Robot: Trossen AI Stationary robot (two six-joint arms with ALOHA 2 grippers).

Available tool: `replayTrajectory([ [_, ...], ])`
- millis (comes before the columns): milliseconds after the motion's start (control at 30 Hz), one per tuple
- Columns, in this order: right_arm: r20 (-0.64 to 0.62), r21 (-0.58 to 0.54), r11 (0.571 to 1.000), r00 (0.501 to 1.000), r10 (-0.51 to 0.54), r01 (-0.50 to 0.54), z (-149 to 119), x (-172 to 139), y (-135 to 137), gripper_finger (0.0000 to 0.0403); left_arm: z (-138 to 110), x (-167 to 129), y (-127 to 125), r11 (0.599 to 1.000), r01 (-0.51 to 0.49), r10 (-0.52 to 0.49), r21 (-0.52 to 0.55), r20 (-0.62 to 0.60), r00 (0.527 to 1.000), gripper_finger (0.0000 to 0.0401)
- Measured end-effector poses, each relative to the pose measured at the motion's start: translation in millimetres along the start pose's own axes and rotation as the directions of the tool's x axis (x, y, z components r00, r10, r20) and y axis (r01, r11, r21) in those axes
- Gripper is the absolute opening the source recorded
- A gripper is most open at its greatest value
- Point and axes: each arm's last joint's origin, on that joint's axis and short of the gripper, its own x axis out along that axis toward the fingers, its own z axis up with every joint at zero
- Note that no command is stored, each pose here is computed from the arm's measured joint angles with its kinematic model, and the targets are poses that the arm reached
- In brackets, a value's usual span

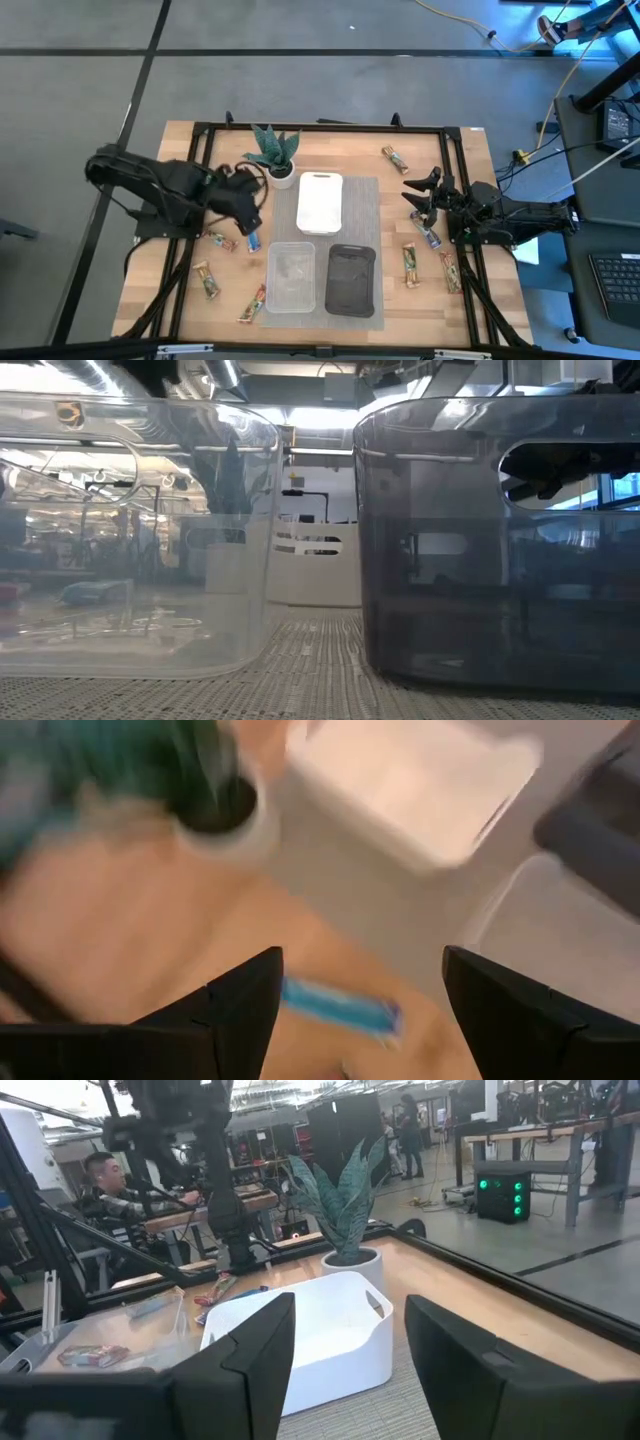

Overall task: Pick and place Granola Bars by type
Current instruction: Put the left blue granola bar into the white bin

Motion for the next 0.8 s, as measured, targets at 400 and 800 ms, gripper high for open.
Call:
replayTrajectory([
  [400,0.005,0.0,1.0,1.0,-0.015,0.015,0,0,0,0.0193,-42,36,-30,0.853,-0.324,0.166,-0.408,-0.376,0.912,0.0267],
  [800,0.007,-0.052,0.998,1.0,-0.019,0.02,0,0,-1,0.0193,-74,77,-17,0.661,-0.411,0.148,-0.628,-0.428,0.892,0.0267],
])
